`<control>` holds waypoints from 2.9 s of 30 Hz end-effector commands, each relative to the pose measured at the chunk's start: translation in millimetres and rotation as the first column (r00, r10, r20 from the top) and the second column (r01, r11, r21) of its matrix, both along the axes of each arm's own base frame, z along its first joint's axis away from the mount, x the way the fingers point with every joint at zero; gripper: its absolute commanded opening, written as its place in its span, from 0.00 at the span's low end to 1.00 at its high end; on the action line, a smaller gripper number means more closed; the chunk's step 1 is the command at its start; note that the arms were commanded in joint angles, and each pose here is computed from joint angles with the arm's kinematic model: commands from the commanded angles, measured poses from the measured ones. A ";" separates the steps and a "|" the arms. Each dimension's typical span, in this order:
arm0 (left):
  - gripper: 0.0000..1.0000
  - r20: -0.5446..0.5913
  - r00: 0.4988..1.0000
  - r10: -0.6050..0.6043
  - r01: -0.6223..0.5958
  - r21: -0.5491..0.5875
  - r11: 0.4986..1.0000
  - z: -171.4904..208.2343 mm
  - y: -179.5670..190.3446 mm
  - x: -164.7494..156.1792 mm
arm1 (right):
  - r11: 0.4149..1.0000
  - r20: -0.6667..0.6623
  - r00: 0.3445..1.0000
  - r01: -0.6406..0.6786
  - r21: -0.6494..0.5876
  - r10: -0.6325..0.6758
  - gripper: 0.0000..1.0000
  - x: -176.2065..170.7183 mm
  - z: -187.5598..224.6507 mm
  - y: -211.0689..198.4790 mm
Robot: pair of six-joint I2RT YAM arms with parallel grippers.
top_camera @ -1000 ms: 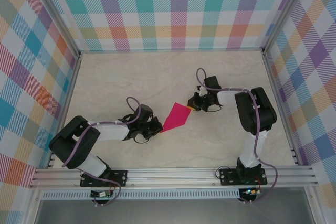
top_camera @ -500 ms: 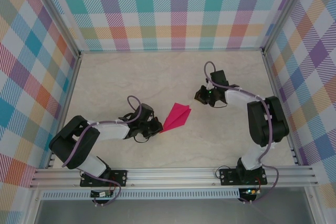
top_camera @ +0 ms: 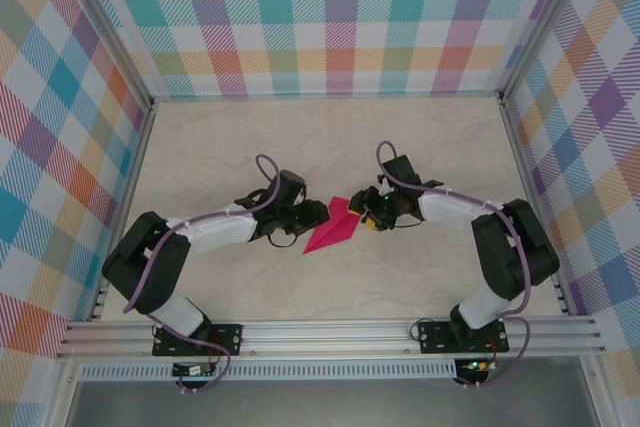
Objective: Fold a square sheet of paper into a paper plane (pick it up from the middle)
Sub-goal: Pick up the paper from the center of the table, then turn over the paper at the center of the table.
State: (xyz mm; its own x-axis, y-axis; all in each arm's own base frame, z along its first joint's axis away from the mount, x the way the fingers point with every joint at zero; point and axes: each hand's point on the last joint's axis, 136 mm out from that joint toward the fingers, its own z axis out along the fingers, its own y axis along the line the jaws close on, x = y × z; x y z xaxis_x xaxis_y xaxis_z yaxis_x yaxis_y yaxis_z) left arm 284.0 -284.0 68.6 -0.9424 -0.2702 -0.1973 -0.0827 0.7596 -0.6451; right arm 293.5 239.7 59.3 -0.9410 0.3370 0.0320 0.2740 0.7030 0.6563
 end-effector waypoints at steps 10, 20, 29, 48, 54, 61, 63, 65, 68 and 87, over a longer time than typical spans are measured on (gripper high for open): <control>0.45 -0.053 0.997 0.054 -0.043 0.191 0.981 -28.7 24.8 -0.6 | 0.993 -0.015 0.997 -0.077 0.088 0.078 0.46 10.0 -6.4 43.9; 0.45 -0.067 0.996 0.059 -0.044 0.211 0.976 -33.7 26.2 0.1 | 0.998 -0.053 0.997 -0.063 0.029 0.064 0.44 15.4 -20.4 42.1; 0.45 -0.073 0.995 0.066 -0.047 0.235 0.971 -36.9 29.0 0.8 | 1.000 -0.068 0.998 0.006 -0.030 -0.008 0.50 10.1 -26.3 26.0; 0.56 -0.105 0.989 0.101 -0.080 0.190 0.979 -28.6 54.4 8.5 | 0.965 0.086 0.976 -0.213 0.153 0.202 0.39 0.8 -12.0 69.3; 0.73 -0.062 0.990 0.125 -0.116 0.138 0.984 -12.7 73.8 16.0 | 0.963 0.096 0.969 -0.237 0.127 0.226 0.12 0.2 -20.5 72.0; 1.00 -0.026 0.990 0.137 -0.137 0.007 0.991 9.1 91.3 22.8 | 0.957 0.225 0.949 -0.255 0.135 0.221 0.00 12.4 14.6 74.8; 1.00 -0.026 0.992 0.121 -0.122 -0.037 0.992 15.8 90.8 22.4 | 0.950 0.262 0.938 -0.274 0.152 0.228 0.00 14.7 29.7 75.7; 1.00 -0.020 0.995 0.097 -0.099 -0.083 0.992 24.0 87.8 20.7 | 0.934 0.302 0.924 -0.301 0.192 0.236 0.00 16.8 48.3 76.5; 1.00 0.030 0.999 0.039 -0.030 -0.238 0.971 49.2 72.2 18.1 | 0.900 0.354 0.900 -0.354 0.254 0.254 0.00 18.9 76.9 77.8; 0.63 0.237 0.971 -0.019 0.168 -0.629 0.759 158.9 29.4 19.2 | 0.660 0.457 0.823 -0.553 0.508 0.338 0.00 17.7 171.9 90.1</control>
